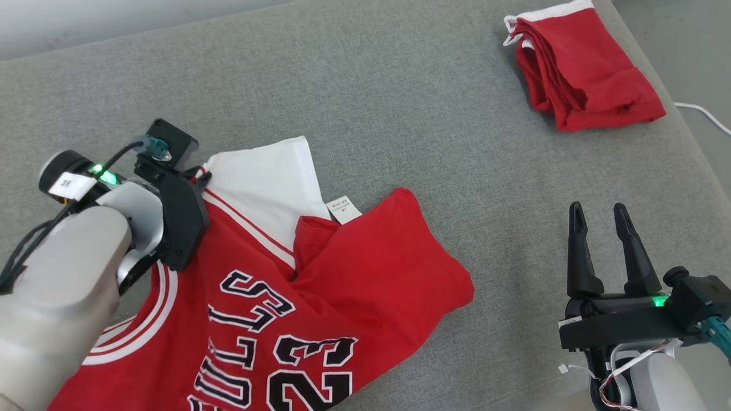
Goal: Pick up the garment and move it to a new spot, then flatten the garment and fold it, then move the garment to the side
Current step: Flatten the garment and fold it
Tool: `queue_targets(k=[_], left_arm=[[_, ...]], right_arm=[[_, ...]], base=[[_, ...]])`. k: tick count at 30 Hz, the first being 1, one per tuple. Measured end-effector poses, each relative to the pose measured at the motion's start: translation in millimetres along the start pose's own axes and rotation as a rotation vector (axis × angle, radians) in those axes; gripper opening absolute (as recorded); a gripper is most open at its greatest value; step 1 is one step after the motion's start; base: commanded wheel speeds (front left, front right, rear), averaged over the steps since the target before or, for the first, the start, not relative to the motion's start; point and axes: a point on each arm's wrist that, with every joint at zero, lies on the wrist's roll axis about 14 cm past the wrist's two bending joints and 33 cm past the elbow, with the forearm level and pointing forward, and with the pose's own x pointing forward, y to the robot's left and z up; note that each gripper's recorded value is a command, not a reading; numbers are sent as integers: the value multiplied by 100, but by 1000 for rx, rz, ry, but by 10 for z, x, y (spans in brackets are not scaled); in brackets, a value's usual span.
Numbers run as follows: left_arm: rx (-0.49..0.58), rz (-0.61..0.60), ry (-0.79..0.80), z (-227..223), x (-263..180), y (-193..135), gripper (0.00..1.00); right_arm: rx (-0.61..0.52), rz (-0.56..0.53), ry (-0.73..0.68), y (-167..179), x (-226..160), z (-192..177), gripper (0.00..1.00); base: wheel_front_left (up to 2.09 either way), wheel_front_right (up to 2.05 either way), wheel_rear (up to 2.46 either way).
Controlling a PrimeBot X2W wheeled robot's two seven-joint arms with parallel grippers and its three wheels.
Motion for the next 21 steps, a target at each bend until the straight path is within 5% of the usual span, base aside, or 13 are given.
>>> queue_targets(k=[9,19,20,21], left_arm=[[-48,226,-276,662,-390,719,0],[-90,494,-367,539,-846,1482,0],[-92,501,-365,491,-849,1495,9],[-95,503,-359,443,-838,1490,36]], right_arm=[[-5,18,-6,26,-33,27,100],[-12,47,-10,97,18,42,100],[-13,47,-11,95,20,44,100],[-14,47,-11,91,21,44,100]], base=[[0,0,0],[0,0,0],[0,0,0],[0,0,0]])
